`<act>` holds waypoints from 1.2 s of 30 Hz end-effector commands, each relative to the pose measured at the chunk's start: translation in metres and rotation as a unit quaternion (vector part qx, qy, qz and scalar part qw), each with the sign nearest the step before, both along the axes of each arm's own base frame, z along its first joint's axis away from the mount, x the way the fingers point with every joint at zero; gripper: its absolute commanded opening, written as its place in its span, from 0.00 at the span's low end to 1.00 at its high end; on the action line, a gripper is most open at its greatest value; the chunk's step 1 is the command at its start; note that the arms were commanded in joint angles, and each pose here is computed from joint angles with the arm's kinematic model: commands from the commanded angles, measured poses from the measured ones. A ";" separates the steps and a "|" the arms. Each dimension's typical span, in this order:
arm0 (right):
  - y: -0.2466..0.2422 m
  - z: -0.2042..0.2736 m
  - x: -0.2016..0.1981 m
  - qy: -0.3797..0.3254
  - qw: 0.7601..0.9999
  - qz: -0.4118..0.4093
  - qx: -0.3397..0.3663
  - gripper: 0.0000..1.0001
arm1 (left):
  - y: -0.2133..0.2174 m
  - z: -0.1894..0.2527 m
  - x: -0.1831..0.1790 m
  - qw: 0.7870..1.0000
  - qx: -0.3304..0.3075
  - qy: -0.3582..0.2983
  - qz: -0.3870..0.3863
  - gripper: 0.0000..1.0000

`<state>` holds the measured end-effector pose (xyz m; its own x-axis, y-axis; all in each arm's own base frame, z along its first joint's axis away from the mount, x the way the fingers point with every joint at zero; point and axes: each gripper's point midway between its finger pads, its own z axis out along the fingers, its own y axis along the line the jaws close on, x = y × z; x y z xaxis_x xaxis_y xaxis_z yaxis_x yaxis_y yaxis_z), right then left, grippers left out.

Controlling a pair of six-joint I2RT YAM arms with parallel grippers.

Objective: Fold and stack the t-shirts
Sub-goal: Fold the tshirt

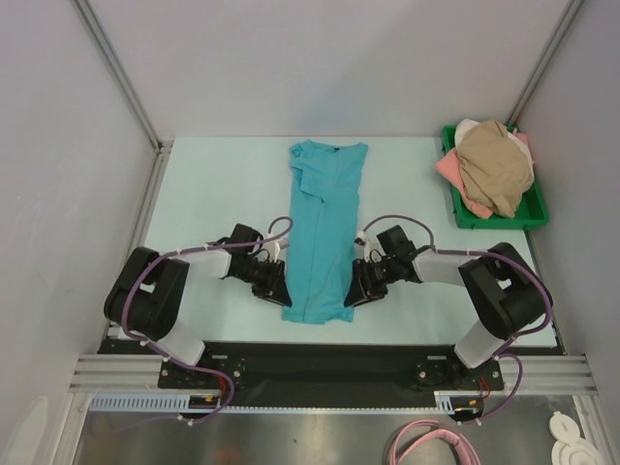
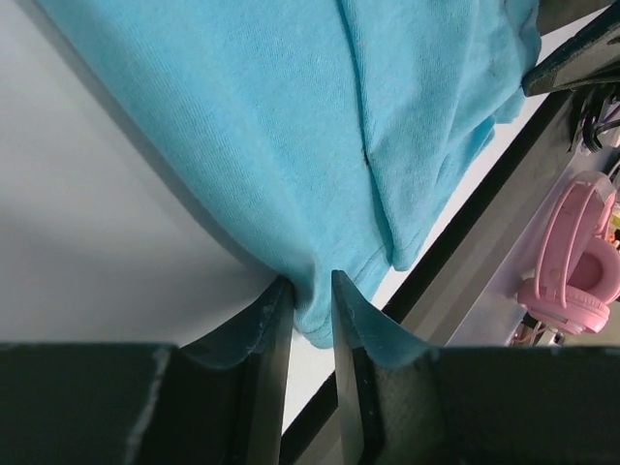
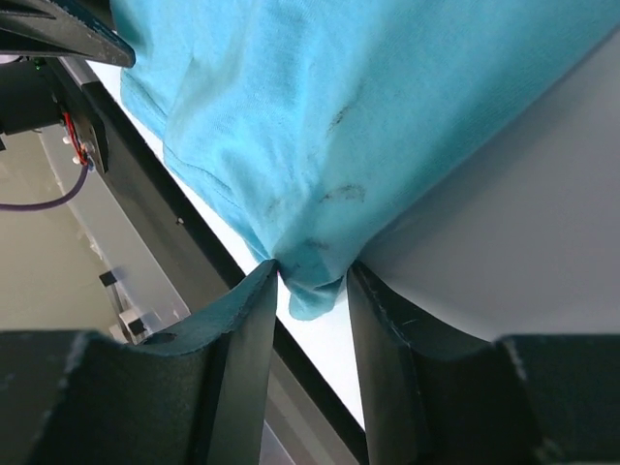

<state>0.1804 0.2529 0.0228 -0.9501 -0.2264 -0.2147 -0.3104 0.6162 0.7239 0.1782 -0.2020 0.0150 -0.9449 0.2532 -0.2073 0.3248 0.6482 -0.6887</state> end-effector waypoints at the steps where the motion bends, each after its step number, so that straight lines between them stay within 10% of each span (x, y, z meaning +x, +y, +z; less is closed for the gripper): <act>1: -0.030 -0.040 -0.023 0.013 0.995 0.009 -0.097 0.41 | 0.010 -0.009 -0.001 0.999 0.034 -0.019 0.004 0.29; 7: -0.029 -0.041 -0.026 0.011 0.995 0.018 -0.095 0.34 | 0.006 -0.008 -0.007 1.000 0.017 -0.011 -0.004 0.13; 10: -0.023 -0.037 -0.027 0.018 0.996 0.034 -0.084 0.00 | 0.005 -0.006 -0.007 1.000 0.012 -0.013 -0.006 0.00; 36: -0.033 0.092 0.071 -0.273 0.961 0.047 -0.027 0.00 | -0.001 0.119 0.106 0.969 -0.062 -0.237 -0.040 0.01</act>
<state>0.2287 0.2192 0.0981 -0.7388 -0.3013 -0.6028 -0.6382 0.6002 0.4822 0.2621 -0.1999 0.1204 -0.7741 0.2578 -0.5782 0.6110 0.5434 -0.5757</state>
